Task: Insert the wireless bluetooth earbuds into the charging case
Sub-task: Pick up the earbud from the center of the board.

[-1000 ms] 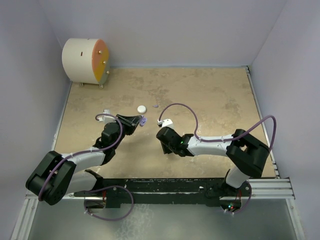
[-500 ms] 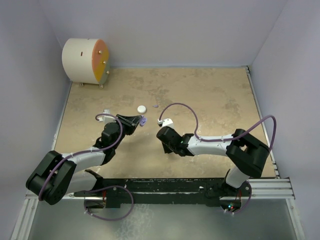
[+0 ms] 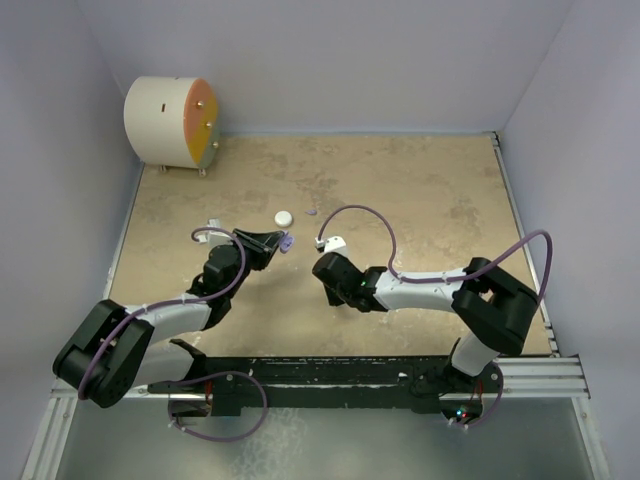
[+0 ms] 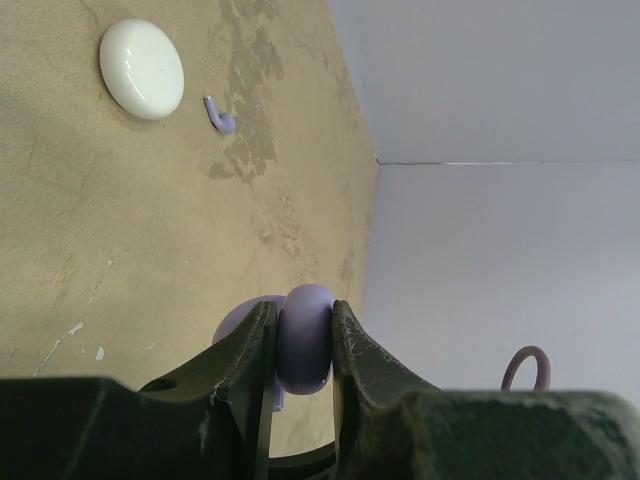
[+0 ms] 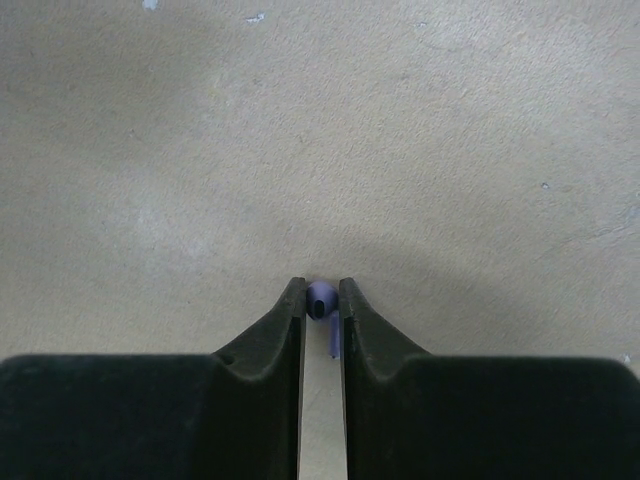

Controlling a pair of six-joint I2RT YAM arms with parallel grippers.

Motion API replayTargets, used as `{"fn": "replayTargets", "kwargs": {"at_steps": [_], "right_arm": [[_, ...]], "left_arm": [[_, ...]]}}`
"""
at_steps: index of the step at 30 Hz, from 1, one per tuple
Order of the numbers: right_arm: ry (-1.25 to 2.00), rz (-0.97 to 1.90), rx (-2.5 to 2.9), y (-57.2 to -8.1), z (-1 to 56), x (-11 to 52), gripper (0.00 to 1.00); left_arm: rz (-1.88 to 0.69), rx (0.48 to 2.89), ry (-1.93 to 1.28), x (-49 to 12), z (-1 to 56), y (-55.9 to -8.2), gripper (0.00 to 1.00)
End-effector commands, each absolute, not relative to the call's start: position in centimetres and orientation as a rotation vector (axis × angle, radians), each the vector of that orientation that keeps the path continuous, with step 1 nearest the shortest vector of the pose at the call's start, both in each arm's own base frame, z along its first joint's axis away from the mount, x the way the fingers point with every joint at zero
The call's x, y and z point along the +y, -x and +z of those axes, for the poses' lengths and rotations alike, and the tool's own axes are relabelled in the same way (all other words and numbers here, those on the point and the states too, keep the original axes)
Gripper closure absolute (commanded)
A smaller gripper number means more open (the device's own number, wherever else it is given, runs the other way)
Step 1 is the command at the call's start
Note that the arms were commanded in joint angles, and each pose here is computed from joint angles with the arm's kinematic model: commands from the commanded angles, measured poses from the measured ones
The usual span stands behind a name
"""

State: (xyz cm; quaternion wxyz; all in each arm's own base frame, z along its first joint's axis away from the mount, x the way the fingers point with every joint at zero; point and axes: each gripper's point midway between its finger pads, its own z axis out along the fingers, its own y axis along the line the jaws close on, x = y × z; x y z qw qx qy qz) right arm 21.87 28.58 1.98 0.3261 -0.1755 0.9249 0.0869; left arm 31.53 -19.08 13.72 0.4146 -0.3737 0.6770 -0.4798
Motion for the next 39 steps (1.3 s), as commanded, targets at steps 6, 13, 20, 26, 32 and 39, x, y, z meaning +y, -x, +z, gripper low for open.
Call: {"fn": "replayTargets", "kwargs": {"at_steps": [6,13,20,26,32,39], "right_arm": [[0.299,0.419,2.079,-27.6,13.1,31.4,0.92],[0.176,0.666,1.617,-30.2,23.6,30.9,0.96],[0.183,0.690,1.317,-30.7,27.5,30.0,1.00],[0.210,0.750,1.130,-29.7,28.1,30.1,1.00],[0.217,0.752,0.914,-27.8,28.6,28.5,1.00],[0.205,0.781,0.754,-26.1,28.7,27.6,1.00]], "left_arm": [[-1.293,1.633,0.935,-19.5,15.9,-32.0,1.00],[-1.376,1.621,0.948,-20.3,16.5,-31.9,1.00],[-1.447,1.616,0.960,-21.1,17.0,-31.9,1.00],[-1.477,1.610,0.978,-21.5,17.2,-32.3,1.00],[-1.511,1.585,1.009,-21.7,17.1,-32.8,1.00],[-1.521,1.573,1.016,-21.9,17.3,-33.2,1.00]]}}
